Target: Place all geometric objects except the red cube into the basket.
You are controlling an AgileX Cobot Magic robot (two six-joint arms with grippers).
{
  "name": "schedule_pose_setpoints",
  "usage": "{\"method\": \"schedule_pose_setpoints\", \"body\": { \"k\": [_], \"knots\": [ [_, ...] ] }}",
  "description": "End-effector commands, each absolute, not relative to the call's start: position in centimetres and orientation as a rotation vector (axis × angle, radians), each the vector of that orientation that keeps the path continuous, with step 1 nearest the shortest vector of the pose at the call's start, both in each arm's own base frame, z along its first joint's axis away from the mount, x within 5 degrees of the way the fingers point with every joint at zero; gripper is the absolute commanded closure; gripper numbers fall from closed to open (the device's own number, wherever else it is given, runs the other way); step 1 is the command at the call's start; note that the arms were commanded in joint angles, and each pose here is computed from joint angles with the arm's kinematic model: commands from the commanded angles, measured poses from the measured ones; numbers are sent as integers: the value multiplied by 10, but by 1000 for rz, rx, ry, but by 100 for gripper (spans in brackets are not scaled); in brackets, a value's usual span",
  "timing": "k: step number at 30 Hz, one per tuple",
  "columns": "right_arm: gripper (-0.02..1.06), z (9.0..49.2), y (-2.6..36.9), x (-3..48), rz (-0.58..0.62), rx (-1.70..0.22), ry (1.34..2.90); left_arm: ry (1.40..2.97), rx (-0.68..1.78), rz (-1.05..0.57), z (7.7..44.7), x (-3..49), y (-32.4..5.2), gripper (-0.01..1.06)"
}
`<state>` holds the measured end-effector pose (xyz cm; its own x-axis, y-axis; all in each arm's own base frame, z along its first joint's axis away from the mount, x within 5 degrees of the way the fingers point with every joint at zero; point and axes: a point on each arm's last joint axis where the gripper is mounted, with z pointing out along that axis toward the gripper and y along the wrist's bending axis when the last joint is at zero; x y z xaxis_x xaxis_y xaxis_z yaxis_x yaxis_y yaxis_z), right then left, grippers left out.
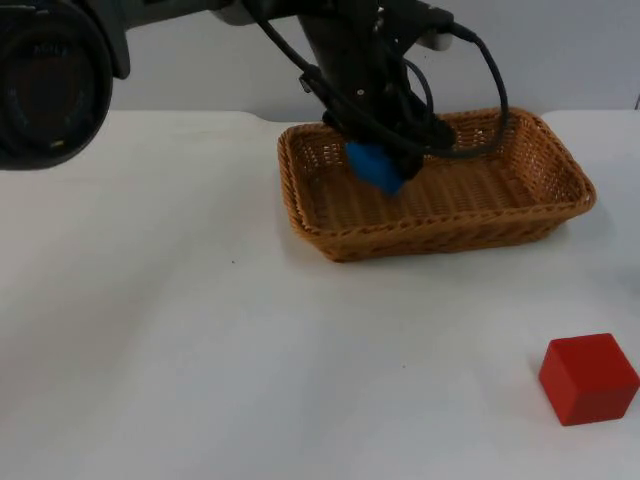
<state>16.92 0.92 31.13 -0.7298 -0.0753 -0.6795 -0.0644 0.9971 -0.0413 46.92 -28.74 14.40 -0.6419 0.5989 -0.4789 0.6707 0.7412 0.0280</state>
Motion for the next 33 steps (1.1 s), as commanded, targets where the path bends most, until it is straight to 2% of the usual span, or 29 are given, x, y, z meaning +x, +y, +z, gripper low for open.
{"method": "schedule_pose_setpoints", "body": {
  "k": [1,8,10,11,13,15,16,20,21,23,25,27,33],
  "knots": [
    [-1,313,8,168,-23,-84,2390,2446,922,-222,151,473,-287,105],
    [-1,313,8,168,-24,-84,2392,2493,937,-216,129,473,-287,105],
    [-1,313,8,168,-24,-84,2392,2500,938,-218,125,473,-287,98],
    [-1,313,8,168,-24,-84,2392,2500,938,-218,125,473,-287,98],
    [-1,313,8,168,-24,-84,2392,2500,938,-218,125,473,-287,83],
    [-1,313,8,168,-24,-84,2392,2501,938,-218,125,473,-287,62],
    [-1,313,8,168,-24,-84,2392,2501,938,-218,125,473,-287,62],
    [-1,313,8,168,-24,-84,2392,2513,932,-240,126,472,-288,22],
    [-1,313,8,168,-24,-84,2392,2513,932,-240,126,472,-288,22],
    [-1,313,8,168,-26,-88,2392,2522,927,-262,132,470,-288,13],
    [-1,313,8,168,-26,-88,2392,2524,923,-282,142,468,-288,10],
    [-1,313,8,168,-26,-88,2392,2525,924,-285,148,466,-288,9],
    [-1,313,8,168,-26,-88,2392,2532,948,-300,202,452,-281,9]
  ]
}}
